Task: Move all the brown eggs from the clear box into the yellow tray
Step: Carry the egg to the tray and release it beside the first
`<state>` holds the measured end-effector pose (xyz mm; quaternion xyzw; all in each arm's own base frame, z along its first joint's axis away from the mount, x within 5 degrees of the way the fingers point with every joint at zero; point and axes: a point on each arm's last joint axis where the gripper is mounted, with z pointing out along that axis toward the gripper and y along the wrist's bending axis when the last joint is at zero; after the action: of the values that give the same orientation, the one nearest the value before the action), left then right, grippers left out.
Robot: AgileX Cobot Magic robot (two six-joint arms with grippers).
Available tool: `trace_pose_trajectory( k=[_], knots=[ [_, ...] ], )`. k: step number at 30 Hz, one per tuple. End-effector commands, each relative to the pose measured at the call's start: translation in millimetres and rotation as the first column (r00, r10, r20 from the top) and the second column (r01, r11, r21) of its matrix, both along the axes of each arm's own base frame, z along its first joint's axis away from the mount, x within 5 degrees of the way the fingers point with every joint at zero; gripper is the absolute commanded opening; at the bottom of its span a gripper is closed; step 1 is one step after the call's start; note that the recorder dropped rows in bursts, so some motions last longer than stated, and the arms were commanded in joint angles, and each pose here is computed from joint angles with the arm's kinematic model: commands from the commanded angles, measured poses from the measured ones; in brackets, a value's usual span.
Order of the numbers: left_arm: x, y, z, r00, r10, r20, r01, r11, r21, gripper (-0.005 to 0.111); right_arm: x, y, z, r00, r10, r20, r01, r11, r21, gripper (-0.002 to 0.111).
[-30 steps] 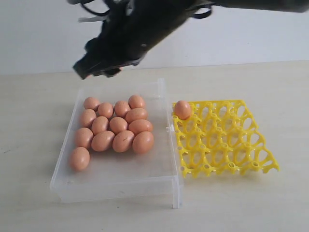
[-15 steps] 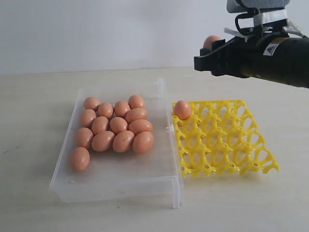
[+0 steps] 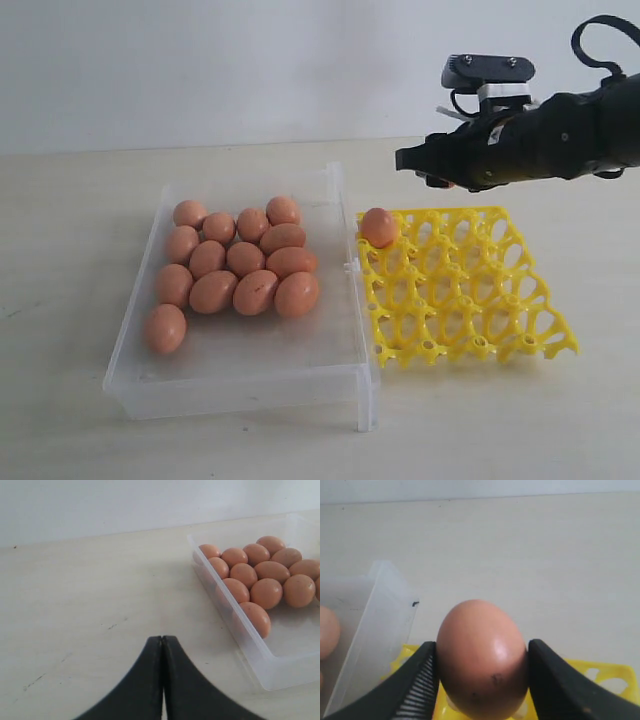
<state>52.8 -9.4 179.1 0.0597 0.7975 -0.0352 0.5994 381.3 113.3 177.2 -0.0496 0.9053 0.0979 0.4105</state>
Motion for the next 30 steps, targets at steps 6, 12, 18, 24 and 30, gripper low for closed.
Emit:
trace_pose_trajectory(
  k=[6, 12, 18, 24, 30],
  knots=[
    [0, 0, 3, 1.000, -0.003, 0.019, 0.003, 1.000, -0.004, 0.000, 9, 1, -16, 0.999, 0.000, -0.036, 0.000, 1.000, -0.014, 0.000],
    [0, 0, 3, 1.000, -0.003, 0.019, 0.003, 1.000, -0.004, 0.000, 6, 12, -15, 0.999, 0.017, -0.029, -0.017, 1.000, 0.000, 0.000],
    [0, 0, 3, 1.000, -0.003, 0.019, 0.003, 1.000, -0.004, 0.000, 5, 17, -20, 0.999, 0.029, -0.045, -0.029, 1.000, -0.003, 0.000],
    [0, 0, 3, 1.000, -0.003, 0.019, 0.003, 1.000, -0.004, 0.000, 4, 20, -34, 0.996, 0.033, -0.081, -0.035, 0.999, -0.014, 0.000],
    [0, 0, 3, 1.000, -0.003, 0.019, 0.003, 1.000, -0.004, 0.000, 4, 21, -43, 0.993, 0.037, -0.108, -0.040, 0.999, -0.022, 0.000]
  ],
)
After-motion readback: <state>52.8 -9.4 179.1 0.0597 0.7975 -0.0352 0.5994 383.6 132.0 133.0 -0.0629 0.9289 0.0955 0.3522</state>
